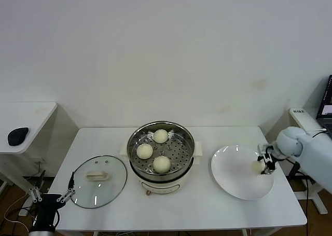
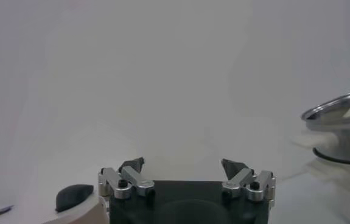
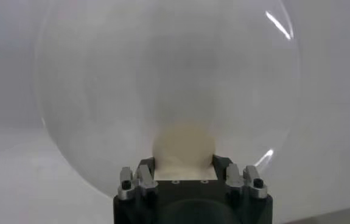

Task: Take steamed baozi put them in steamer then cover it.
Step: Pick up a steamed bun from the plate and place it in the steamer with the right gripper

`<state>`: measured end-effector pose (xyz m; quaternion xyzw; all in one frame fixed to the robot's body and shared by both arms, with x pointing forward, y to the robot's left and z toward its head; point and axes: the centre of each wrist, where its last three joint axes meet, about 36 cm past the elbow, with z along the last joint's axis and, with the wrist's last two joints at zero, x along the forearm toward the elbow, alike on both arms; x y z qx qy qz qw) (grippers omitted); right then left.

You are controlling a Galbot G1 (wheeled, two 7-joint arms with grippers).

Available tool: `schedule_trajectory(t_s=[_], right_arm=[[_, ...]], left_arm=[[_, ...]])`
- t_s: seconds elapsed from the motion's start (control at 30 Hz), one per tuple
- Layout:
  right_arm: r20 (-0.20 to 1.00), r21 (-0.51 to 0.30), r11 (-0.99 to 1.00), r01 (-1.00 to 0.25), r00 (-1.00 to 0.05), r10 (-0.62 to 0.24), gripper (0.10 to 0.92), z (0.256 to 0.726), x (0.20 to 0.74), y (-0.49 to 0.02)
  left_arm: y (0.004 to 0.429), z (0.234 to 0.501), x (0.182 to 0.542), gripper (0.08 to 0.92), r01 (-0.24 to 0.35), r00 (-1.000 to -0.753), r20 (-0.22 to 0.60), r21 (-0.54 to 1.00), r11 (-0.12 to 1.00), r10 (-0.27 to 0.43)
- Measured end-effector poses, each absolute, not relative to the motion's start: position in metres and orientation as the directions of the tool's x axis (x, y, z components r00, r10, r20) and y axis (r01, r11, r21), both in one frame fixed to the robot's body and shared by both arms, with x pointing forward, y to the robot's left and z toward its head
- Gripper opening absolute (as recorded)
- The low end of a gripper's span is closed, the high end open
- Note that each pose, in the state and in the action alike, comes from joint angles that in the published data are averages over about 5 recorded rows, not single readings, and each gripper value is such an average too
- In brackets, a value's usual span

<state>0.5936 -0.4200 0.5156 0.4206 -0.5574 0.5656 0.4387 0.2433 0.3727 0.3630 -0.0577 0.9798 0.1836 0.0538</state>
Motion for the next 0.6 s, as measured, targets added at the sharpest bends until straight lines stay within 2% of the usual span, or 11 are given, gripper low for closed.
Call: schedule_trajectory(t_s=[0.4,0.6], right_arm=[[0.914,-0.397,-0.038,-0.917,-0.391,-0.109,0.586,0.645,0.618,-0.338],[0.897,-0.416,-0.055,-0.908,-0.4,-0.186,0.587,0.686,0.622,-0.27]], left_arm=[[0.367,0.368,0.245,0.823,-0.125,-0.988,-0.133,0.342,0.931,-0.084],[0.364,0.37,0.245,0.823,-0.131,-0.986,-0.142,0.332,0.934,-0.087]])
